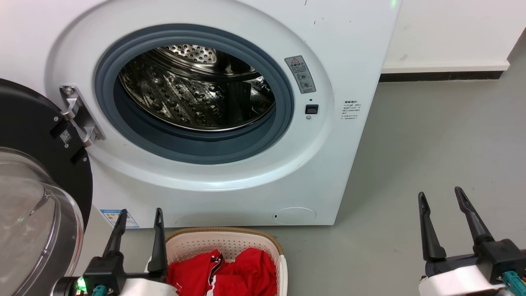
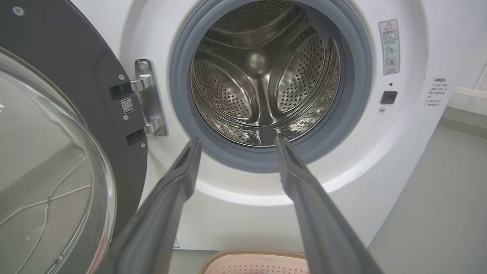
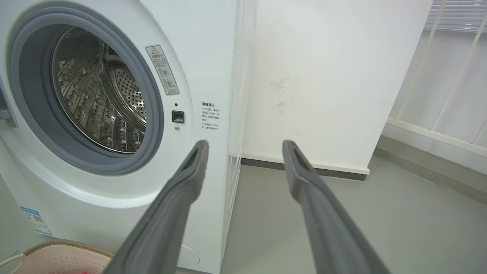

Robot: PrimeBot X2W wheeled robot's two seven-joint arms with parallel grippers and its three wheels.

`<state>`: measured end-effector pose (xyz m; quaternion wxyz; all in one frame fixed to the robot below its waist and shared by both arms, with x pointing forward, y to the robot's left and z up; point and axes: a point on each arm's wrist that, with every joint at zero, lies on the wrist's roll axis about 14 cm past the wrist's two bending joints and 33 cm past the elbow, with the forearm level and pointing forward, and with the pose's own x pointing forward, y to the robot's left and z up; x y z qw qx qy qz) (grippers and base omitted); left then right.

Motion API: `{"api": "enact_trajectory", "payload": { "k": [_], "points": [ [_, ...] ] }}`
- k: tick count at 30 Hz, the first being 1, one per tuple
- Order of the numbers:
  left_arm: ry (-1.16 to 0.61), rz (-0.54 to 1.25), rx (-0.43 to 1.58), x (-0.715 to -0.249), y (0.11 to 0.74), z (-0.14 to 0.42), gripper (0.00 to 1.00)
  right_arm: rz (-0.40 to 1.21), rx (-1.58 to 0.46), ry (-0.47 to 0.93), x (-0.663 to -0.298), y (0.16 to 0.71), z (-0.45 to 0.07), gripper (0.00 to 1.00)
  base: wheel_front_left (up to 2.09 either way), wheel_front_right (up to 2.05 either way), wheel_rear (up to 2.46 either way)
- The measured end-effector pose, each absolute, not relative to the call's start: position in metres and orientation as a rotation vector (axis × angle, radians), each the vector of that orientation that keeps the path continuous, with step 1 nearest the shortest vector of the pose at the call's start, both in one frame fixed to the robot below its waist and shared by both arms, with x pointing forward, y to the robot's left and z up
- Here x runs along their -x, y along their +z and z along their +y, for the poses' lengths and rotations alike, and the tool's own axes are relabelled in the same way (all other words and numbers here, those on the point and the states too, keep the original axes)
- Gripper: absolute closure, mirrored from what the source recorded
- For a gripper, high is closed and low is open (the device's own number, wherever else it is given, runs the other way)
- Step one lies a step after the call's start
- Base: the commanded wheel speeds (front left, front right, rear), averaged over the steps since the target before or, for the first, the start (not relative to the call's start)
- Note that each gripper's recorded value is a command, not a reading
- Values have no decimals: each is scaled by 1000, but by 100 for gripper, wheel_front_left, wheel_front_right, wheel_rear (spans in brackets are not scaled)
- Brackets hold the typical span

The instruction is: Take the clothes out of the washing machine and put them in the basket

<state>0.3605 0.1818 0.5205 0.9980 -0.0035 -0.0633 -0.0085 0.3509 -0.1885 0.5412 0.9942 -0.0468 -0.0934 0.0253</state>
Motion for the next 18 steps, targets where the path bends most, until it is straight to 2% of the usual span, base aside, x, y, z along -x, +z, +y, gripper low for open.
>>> {"api": "enact_trajectory", "payload": {
  "k": [18],
  "points": [
    [-35,-128,-12,-360,520,173,0,-171,86,38,-346,536,-192,0,0,0,0]
  ]
}}
